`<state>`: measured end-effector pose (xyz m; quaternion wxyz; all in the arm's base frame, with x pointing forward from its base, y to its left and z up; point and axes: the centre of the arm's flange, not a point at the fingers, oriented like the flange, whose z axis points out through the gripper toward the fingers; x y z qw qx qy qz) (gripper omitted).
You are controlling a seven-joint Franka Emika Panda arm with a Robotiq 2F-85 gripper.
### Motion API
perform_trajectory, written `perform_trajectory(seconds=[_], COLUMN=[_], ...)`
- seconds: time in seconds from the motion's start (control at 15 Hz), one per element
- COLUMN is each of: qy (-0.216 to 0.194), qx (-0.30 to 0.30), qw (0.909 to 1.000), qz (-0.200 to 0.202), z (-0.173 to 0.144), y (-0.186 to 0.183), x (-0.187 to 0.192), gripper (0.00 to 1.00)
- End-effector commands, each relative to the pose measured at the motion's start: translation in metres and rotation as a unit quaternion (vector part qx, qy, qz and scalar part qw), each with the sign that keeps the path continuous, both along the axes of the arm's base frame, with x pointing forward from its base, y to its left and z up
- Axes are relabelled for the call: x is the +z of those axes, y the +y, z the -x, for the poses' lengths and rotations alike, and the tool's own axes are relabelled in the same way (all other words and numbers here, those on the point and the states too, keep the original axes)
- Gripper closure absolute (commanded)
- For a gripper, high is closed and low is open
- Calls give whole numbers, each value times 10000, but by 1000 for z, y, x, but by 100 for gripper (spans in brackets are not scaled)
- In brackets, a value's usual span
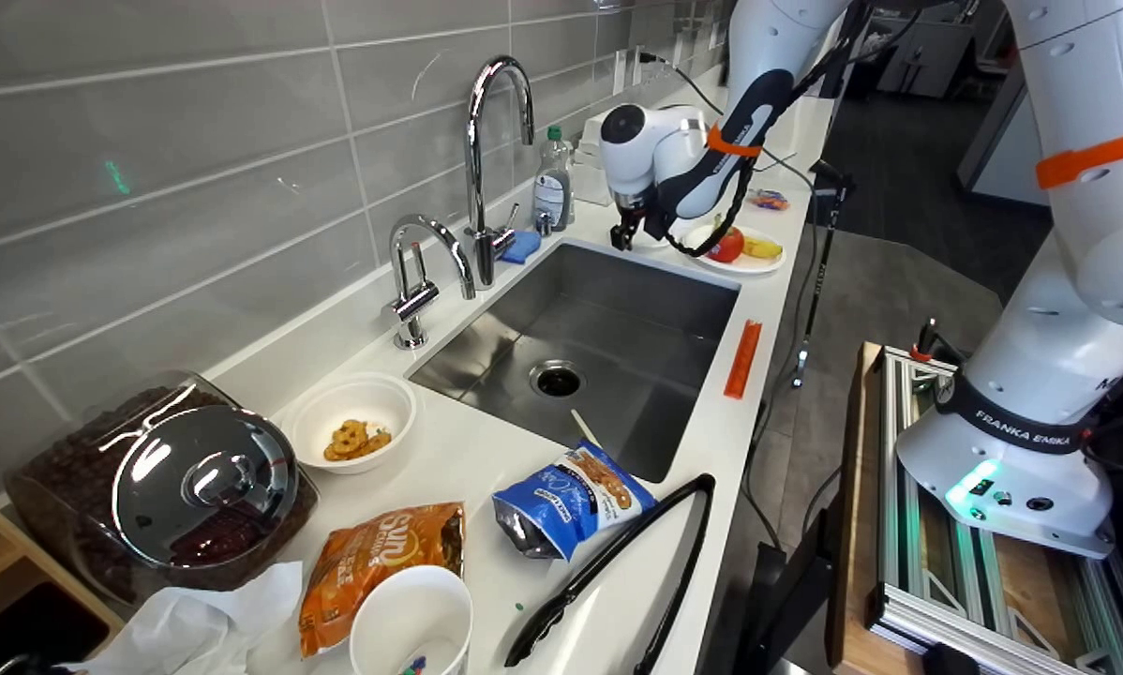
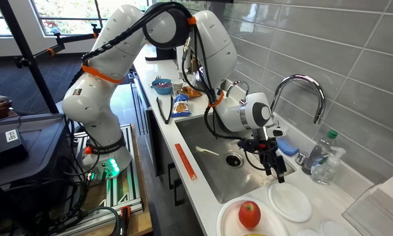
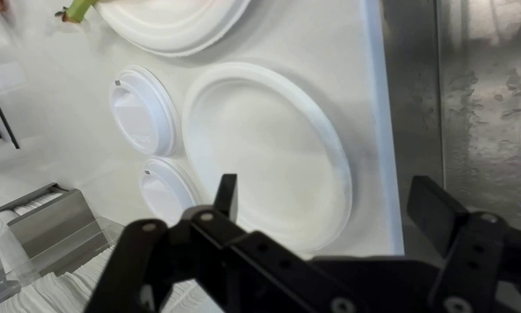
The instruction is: Move the white plate to the left counter, then pour the contents of the blue pack onto it
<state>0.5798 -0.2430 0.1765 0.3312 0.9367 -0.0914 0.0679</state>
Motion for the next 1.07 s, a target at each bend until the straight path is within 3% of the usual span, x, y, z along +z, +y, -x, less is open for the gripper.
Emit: perform_trajectory(seconds=[0.0,0.07,0.13,0.27,0.73,0.87,1.0], qy=[-116,-101,-97,-91,48,96,122], qx=[45,43,43,44,-33,-77,-139], qw=[9999,9999,9999,9999,10000,9999,9998], qz=[85,89,96,112,75,9,-54], z=[-9,-10,-11,-13,-16,-15,-14], y=[-7,-8,-9,-12,-16,-16,-18], x=[-16,-17,-19,-20,-27,-31,-33], gripper=[0,3,20,31,86,99,100])
